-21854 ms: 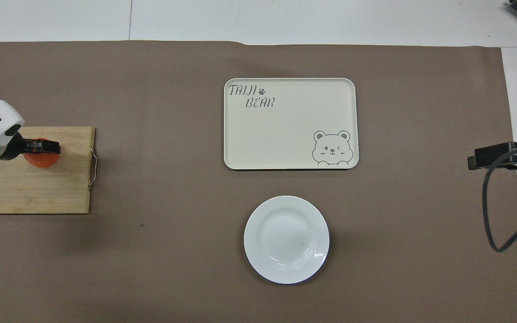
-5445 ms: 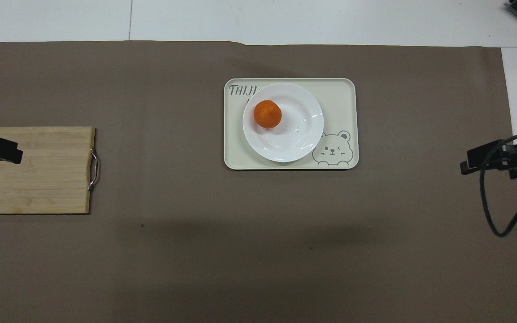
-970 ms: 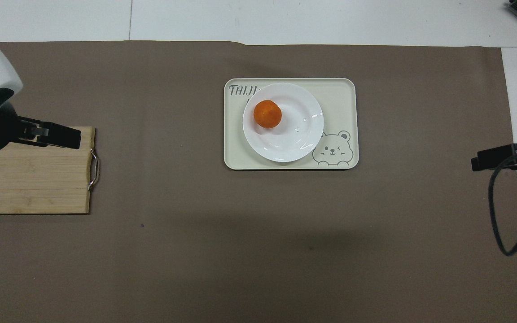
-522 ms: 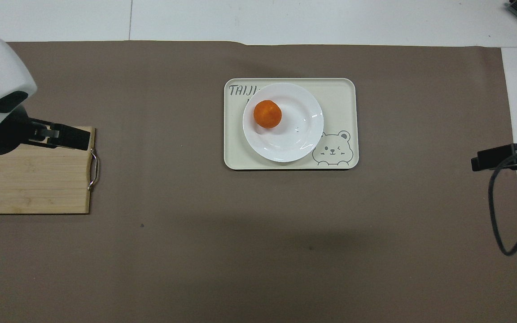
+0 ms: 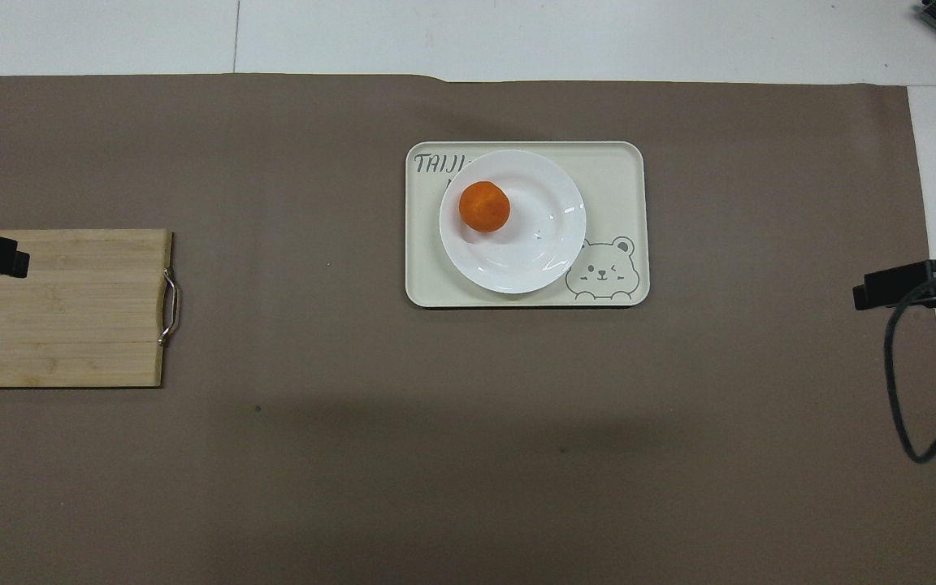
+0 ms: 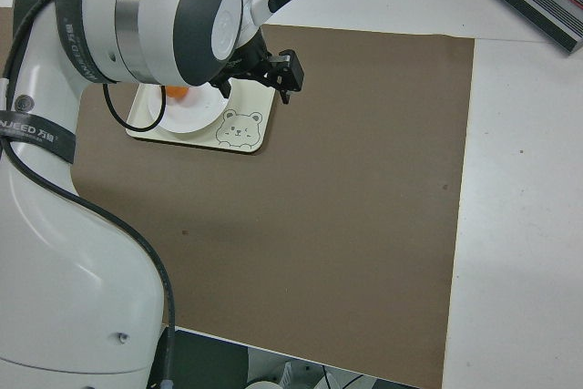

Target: Place orange and plate with both arms

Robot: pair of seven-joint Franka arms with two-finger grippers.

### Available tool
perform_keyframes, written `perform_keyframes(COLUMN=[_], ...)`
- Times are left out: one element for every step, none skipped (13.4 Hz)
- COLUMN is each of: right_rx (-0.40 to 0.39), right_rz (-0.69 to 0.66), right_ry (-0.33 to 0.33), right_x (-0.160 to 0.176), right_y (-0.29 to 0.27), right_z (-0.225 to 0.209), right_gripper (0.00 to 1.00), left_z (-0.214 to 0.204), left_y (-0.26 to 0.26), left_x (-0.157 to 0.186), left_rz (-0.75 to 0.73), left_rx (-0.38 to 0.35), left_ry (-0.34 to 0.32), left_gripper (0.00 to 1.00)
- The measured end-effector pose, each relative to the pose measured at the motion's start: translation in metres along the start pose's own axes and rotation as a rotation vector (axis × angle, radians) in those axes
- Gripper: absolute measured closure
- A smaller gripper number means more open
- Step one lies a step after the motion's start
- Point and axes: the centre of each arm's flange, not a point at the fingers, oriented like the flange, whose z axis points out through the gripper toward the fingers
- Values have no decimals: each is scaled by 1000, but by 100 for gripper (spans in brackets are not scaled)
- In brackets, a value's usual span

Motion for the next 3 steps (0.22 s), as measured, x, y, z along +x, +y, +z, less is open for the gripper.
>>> perform_keyframes(right_rx=[0, 0, 0], right_rz=[0, 0, 0], right_ry=[0, 0, 0], right_x=[0, 0, 0], right_y=[0, 0, 0], right_z=[0, 0, 0], right_gripper=[0, 0, 0], left_z=[1, 1, 0], left_y=[-6, -9, -10], left_x=[-2, -3, -3], left_rz=[3, 8, 12], left_rx=[-6, -10, -11], left_ry=[-7, -12, -12], left_gripper=[0, 0, 0])
